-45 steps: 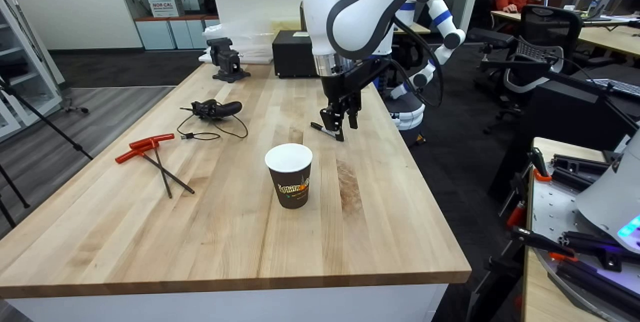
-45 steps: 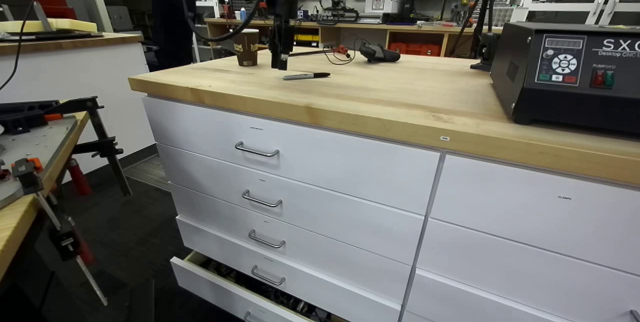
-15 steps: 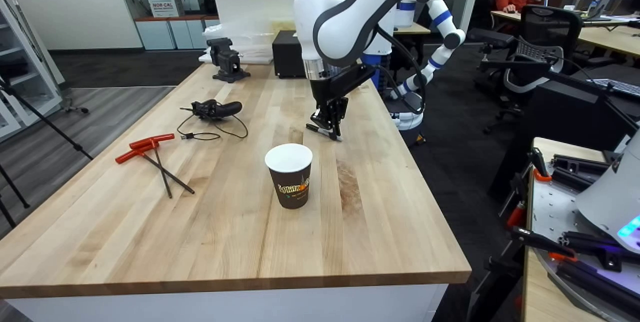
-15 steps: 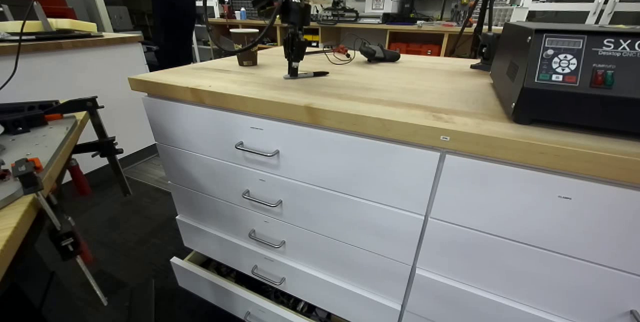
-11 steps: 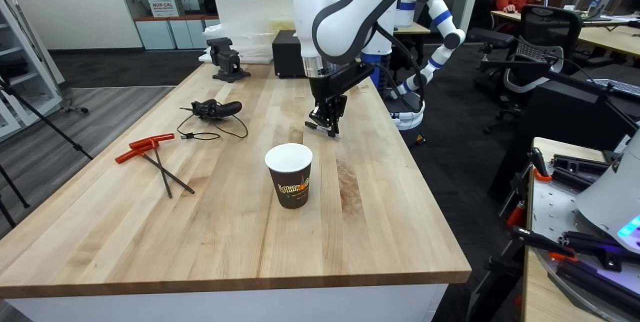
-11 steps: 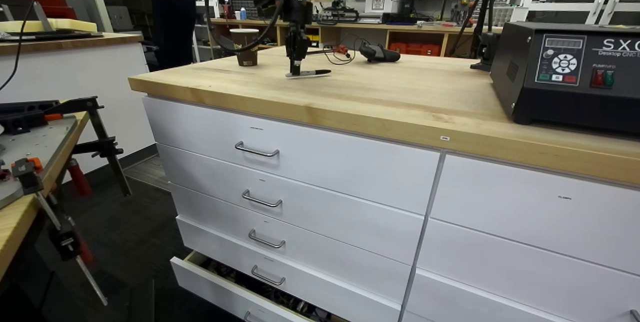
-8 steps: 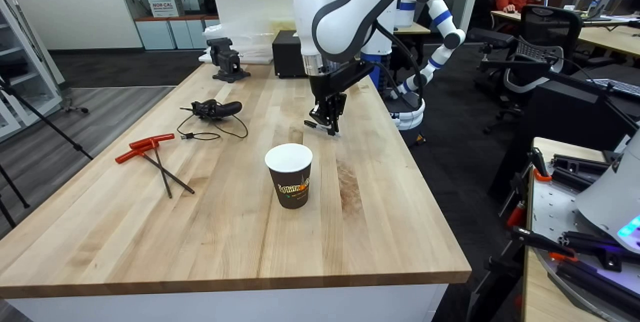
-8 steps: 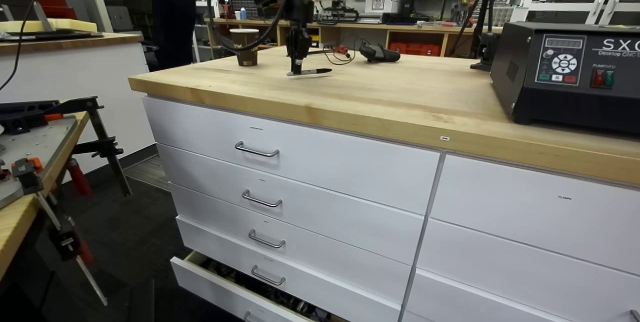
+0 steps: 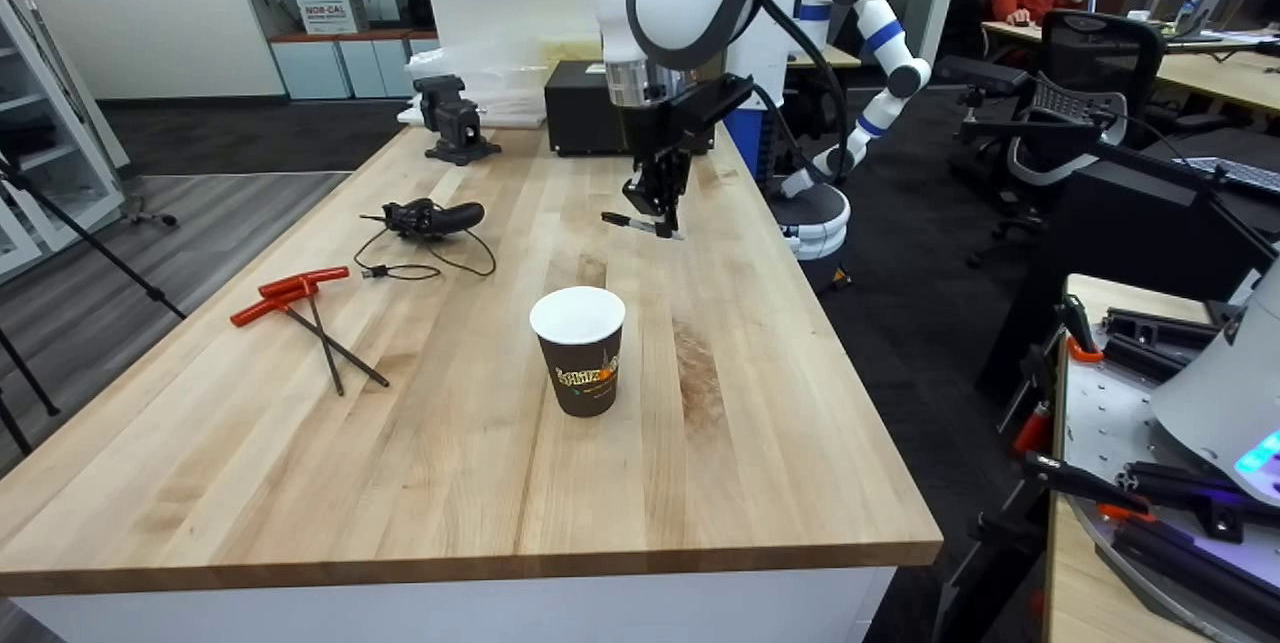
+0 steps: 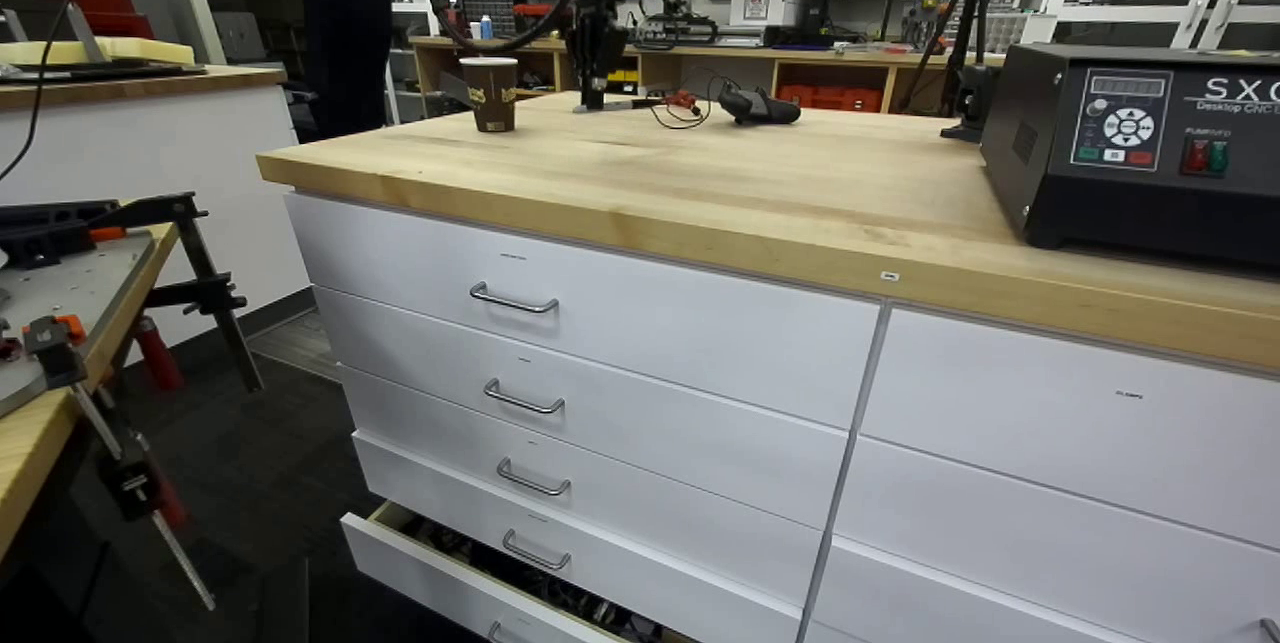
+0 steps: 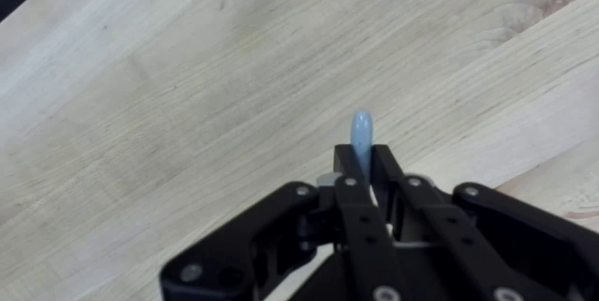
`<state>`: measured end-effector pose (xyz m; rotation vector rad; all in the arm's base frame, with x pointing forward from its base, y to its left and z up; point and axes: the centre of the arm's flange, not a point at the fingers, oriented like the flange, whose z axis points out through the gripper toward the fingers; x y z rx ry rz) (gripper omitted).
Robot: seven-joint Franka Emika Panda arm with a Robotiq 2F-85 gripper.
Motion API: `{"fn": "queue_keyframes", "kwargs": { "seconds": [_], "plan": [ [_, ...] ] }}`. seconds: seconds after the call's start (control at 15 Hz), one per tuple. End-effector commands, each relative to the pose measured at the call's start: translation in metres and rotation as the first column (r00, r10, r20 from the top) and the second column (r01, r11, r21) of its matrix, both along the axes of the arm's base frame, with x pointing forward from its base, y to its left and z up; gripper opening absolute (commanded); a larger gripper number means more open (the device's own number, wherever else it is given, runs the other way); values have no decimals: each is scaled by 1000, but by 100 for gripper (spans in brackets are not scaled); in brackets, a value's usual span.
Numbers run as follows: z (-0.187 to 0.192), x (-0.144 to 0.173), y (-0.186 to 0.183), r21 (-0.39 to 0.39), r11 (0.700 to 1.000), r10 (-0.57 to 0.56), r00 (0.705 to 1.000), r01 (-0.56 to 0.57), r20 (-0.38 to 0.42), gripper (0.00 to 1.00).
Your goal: Put the marker inside the mug cup
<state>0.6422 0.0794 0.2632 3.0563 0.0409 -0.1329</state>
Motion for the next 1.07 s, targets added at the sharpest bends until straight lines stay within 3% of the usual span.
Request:
{"fn": "queue_keyframes", "kwargs": {
  "seconds": [0.0,0.47,1.0],
  "plan": [
    [49,-32,3,17,999,51,999,-51,-1,3],
    [100,-77,47,30,983,181,982,-183,49,3],
    [121,-129,119,16,917,398,916,-400,53,3]
  ]
}}
